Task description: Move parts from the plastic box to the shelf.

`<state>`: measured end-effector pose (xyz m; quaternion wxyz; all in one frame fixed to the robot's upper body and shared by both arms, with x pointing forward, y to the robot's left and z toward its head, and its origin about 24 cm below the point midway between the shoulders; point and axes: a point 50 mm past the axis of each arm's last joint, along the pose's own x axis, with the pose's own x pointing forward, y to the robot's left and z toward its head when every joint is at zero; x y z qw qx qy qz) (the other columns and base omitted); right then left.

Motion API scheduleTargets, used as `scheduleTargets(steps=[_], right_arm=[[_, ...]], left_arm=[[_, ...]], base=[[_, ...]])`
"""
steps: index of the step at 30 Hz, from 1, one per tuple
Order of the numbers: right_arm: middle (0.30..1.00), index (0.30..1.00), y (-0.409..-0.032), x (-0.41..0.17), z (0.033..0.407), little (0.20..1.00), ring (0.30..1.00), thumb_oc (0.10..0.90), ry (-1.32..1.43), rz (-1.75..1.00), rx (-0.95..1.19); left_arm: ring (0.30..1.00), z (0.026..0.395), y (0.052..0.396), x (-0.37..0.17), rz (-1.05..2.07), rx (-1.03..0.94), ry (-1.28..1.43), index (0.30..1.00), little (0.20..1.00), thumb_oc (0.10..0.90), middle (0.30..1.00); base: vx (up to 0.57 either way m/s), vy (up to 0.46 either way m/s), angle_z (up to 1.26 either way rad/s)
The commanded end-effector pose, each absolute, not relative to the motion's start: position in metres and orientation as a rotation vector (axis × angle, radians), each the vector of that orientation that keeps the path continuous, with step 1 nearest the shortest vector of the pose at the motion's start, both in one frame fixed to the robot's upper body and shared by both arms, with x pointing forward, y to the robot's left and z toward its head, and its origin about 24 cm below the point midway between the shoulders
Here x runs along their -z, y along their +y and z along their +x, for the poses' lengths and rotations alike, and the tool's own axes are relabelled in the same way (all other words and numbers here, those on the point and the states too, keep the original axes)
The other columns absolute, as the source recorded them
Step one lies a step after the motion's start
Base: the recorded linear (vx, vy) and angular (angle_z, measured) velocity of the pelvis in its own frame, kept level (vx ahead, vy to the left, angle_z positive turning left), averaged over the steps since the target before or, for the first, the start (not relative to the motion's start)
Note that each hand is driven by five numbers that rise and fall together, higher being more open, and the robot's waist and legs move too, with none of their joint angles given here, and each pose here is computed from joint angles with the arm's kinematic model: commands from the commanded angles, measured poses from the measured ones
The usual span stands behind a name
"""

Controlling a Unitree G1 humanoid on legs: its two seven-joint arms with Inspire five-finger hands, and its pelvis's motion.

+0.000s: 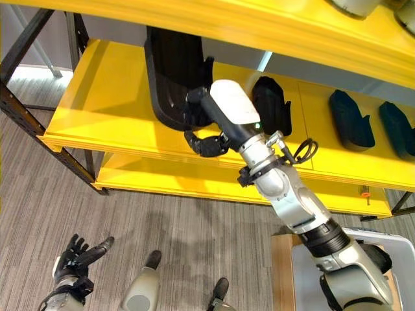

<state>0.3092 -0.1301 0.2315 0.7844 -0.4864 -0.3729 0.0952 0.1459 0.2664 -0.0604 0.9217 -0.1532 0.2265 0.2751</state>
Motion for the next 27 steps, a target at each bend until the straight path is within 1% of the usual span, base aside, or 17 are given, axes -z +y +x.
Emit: scheduleTargets(steps=[1, 13, 19, 23, 27], right_arm=[[0.300, 0.300, -0.133, -0.302, 0.299, 0.300, 0.300, 0.400, -1.090, -1.060, -0.012], [0.300, 0.300, -0.142, -0.325, 0.321, 0.300, 0.300, 0.400, -1.029, -1.191, 0.035], [0.300, 0.300, -0.142, -0.327, 0.335, 0.300, 0.300, 0.400, -0.975, -1.218, 0.040], [0.300, 0.300, -0.144, -0.327, 0.350, 0.300, 0.300, 0.400, -0.901, -1.283, 0.045], [0.300, 0.300, -0.142, -0.326, 0.357, 0.300, 0.300, 0.400, -0.874, -1.269, 0.044]], left_arm=[[1.000, 0.143, 0.275, 0.040, -0.277, -0.557, 0.353, 1.000, 1.000, 0.900, 1.000], [1.000, 0.149, 0.277, 0.034, -0.263, -0.523, 0.330, 1.000, 1.000, 0.900, 1.000], [1.000, 0.155, 0.277, 0.031, -0.265, -0.509, 0.304, 1.000, 1.000, 0.900, 1.000], [1.000, 0.161, 0.277, 0.025, -0.267, -0.496, 0.274, 1.000, 1.000, 0.900, 1.000], [1.000, 0.163, 0.277, 0.025, -0.267, -0.488, 0.270, 1.000, 1.000, 0.900, 1.000]], base=[[0.03, 0.016, -0.11], [0.00, -0.001, 0.02], [-0.02, -0.004, 0.06], [-0.04, -0.008, 0.10], [-0.04, 0.005, 0.08]])
